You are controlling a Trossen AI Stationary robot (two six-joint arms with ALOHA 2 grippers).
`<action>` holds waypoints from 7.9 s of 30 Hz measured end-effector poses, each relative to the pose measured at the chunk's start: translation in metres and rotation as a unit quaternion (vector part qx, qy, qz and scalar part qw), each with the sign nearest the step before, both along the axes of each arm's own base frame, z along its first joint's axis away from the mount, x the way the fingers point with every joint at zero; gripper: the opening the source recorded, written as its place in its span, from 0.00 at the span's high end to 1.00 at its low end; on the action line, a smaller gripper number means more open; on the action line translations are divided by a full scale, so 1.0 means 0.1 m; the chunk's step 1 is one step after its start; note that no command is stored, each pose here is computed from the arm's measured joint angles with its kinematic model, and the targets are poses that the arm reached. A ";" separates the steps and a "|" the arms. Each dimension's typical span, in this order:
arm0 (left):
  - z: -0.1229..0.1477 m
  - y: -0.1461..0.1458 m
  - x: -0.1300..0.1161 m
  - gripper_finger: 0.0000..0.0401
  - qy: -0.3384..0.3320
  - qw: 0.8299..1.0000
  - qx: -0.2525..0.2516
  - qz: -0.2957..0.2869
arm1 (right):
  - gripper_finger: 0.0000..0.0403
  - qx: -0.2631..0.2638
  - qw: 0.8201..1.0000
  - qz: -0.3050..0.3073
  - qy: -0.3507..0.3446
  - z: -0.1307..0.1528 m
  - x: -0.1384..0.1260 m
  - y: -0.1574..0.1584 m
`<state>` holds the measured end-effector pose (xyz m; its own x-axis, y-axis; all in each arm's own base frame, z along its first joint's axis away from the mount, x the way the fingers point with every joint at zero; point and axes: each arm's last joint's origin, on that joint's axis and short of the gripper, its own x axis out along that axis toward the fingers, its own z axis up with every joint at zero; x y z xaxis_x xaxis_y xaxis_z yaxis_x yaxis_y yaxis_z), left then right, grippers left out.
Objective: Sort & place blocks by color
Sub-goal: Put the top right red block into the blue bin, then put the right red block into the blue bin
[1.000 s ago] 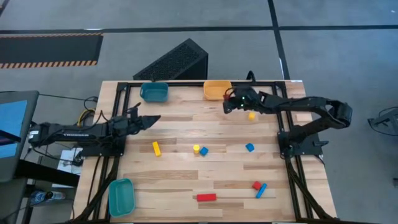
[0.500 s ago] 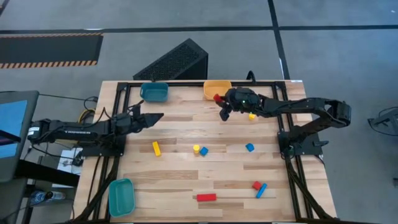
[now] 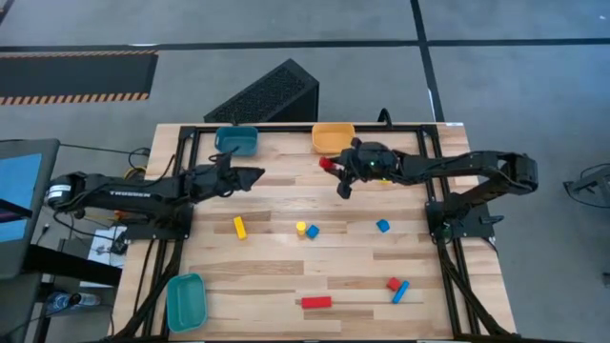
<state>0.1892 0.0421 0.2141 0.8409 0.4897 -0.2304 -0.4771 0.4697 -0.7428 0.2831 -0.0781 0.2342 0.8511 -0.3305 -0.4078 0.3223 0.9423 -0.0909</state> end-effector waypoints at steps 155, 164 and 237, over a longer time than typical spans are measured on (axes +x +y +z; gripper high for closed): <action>0.61 0.59 0.31 0.67 0.313 0.910 0.215 -0.167 | 0.25 0.503 0.687 -0.188 0.489 -0.87 -0.79 2.35; 0.55 0.53 0.28 0.69 0.359 0.896 0.205 -0.165 | 0.25 0.455 0.722 -0.148 0.501 -1.00 -0.75 2.32; 0.95 0.01 0.99 0.45 0.123 0.808 0.530 -0.226 | 0.69 0.470 0.841 0.187 -0.195 0.75 0.44 -0.18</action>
